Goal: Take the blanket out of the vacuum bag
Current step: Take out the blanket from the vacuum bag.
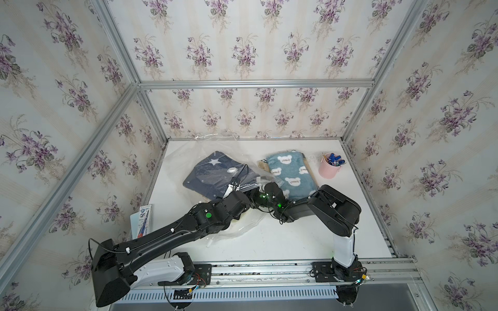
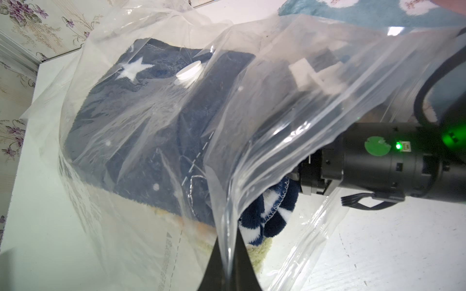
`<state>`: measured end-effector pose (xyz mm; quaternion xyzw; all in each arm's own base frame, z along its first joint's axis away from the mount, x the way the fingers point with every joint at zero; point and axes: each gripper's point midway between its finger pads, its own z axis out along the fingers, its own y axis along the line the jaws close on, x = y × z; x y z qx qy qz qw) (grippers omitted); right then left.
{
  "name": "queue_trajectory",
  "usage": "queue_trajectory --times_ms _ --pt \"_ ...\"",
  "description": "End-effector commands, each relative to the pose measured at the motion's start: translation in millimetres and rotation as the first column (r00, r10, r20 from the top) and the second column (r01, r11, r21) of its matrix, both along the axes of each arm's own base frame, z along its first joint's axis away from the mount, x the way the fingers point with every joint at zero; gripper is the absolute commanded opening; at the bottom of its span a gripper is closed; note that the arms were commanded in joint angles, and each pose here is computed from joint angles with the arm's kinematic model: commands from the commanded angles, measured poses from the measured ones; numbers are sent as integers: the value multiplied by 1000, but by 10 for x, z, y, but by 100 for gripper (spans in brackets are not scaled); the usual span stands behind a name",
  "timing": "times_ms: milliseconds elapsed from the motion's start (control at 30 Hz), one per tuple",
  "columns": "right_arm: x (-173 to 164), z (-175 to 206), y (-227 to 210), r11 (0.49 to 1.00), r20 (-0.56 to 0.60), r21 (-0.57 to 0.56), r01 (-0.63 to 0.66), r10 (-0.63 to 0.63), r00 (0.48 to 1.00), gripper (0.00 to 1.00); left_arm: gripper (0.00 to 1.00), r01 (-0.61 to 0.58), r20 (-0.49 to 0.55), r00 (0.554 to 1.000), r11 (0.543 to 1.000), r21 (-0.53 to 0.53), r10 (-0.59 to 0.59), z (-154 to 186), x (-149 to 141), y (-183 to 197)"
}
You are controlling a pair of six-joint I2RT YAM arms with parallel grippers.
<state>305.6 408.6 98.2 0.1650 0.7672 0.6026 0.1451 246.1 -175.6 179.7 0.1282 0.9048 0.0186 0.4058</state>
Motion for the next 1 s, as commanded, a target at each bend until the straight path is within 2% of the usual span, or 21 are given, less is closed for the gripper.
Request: queue_trajectory --times_ms 0,233,333,400,667,967 --pt "40 165 37 997 22 71 13 -14 1000 57 7 -2 10 1000 1000 -11 2 18 13 -9" --pt "-28 281 91 993 35 110 -36 32 999 14 7 2 14 1000 1000 -1 -2 32 29 -17" --pt "-64 399 125 992 62 105 -67 61 996 3 7 -2 22 1000 1000 9 2 59 35 7" --pt "-101 475 152 990 72 112 -81 73 995 0 7 -5 31 1000 1000 11 4 88 42 19" --pt "-172 689 292 980 75 158 -121 110 991 0 7 -5 41 999 1000 13 5 153 61 20" --pt "-274 835 246 978 102 168 -125 109 989 0 7 -11 50 999 1000 12 10 211 99 16"
